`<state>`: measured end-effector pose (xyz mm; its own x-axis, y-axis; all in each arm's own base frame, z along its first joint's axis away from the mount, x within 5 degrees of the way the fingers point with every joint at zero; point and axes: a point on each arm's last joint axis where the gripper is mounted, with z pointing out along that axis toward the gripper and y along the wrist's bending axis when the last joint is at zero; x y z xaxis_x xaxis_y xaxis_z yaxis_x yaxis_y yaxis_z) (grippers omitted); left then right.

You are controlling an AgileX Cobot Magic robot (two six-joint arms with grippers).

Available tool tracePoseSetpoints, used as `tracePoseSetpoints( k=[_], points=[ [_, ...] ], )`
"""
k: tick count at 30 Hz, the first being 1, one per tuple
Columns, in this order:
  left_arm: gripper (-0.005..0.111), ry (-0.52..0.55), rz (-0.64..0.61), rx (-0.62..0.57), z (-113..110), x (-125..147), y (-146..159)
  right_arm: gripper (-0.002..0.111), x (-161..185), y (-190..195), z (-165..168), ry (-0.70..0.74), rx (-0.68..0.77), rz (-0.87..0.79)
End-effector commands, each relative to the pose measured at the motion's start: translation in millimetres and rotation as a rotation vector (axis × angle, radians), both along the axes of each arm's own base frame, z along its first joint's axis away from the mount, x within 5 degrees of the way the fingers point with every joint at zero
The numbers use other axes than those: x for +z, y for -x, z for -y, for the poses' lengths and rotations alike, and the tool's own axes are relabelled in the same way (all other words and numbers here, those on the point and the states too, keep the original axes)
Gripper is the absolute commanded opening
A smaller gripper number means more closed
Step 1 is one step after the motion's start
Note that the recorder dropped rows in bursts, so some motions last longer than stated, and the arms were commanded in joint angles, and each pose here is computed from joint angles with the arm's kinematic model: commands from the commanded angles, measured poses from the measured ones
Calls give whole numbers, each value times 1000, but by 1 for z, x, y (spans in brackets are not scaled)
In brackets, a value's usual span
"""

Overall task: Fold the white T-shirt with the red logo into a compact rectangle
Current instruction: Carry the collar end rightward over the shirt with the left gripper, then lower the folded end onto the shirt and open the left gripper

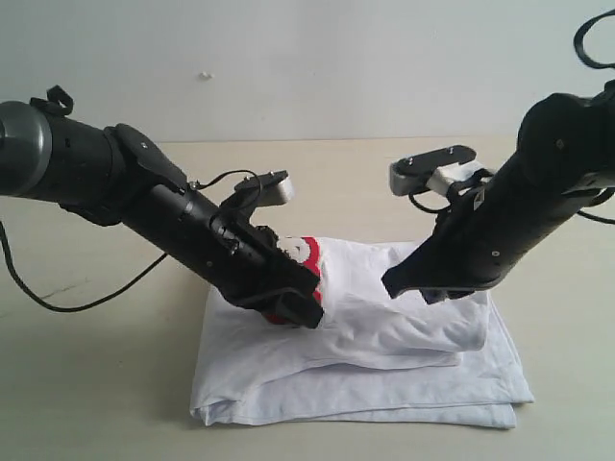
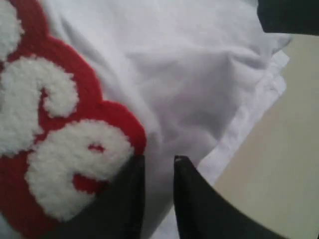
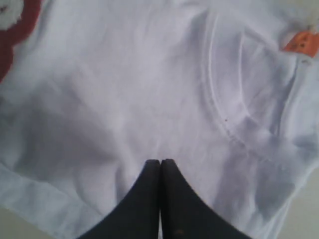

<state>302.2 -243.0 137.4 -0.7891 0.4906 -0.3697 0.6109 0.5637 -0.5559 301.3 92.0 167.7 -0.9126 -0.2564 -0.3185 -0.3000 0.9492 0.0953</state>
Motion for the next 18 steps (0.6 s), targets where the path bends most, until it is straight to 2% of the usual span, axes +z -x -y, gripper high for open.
tracePoseSetpoints(
  k=[1, 15, 18],
  points=[
    [23, -44, -57, -13, -2, -22, 7, 0, -25, 2, -1, 30, 52, -109],
    [23, -79, -59, -16, -7, -31, 11, 0, -63, 7, 1, 83, 75, -281],
    [23, -88, -52, -15, -10, -31, 9, 0, -70, 4, 1, 83, 70, -273]
  ],
)
